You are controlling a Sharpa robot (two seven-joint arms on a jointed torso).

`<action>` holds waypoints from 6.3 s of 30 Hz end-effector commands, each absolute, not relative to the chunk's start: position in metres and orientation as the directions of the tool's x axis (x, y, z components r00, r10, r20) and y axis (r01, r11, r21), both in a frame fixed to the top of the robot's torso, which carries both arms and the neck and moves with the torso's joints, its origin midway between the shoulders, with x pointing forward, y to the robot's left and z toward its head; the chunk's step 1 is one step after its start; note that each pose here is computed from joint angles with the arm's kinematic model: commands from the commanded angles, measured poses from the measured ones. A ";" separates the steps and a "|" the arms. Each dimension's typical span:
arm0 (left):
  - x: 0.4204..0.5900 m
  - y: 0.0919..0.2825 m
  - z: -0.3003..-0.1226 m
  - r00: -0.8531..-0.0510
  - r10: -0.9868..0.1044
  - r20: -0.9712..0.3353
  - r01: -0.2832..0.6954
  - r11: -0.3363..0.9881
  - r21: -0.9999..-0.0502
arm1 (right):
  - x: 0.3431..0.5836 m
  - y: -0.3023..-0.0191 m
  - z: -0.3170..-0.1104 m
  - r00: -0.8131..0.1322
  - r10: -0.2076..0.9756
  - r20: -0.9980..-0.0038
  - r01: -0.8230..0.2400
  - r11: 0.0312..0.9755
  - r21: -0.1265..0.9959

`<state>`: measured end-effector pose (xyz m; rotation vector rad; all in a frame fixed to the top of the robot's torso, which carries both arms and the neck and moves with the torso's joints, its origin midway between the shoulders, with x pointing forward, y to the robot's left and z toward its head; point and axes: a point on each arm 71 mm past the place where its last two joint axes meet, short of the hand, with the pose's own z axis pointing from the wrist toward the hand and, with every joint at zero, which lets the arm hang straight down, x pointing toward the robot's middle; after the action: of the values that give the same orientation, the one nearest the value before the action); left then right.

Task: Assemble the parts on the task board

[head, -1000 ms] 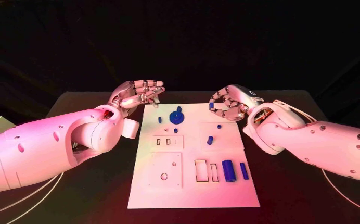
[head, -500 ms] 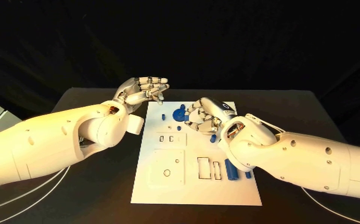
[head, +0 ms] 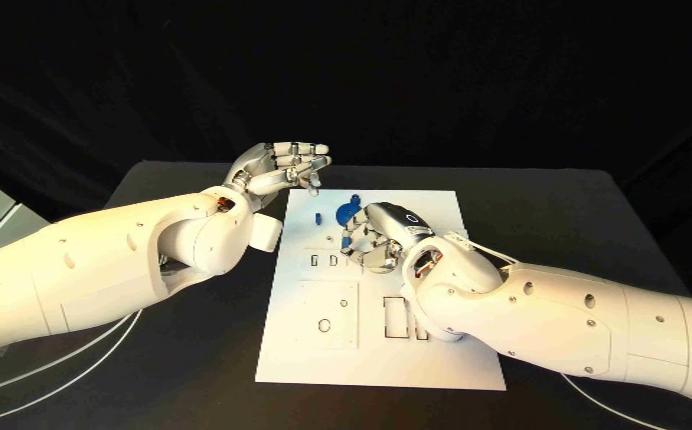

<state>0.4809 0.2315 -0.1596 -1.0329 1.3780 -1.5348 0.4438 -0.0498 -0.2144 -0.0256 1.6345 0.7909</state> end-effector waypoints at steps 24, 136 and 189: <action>0.481 0.226 -0.159 -0.361 -0.931 0.062 0.048 -0.085 -0.995 | 0.443 -0.038 -0.227 -0.272 0.276 -0.922 -0.449 0.811 0.375; 0.501 0.180 -0.202 -0.756 -0.216 -0.618 -0.012 0.949 -0.316 | 0.475 -0.212 -0.145 -0.189 0.664 -0.723 -0.217 0.690 0.690; 0.499 0.164 -0.207 -0.782 -0.351 -0.515 -0.106 0.889 -0.445 | 0.481 -0.208 -0.153 -0.243 0.608 -0.756 -0.195 0.732 0.652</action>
<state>0.5002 0.1666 -0.2081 -0.2565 2.4403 -0.4641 0.4815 -0.2086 -0.1507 0.3583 1.6240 0.7844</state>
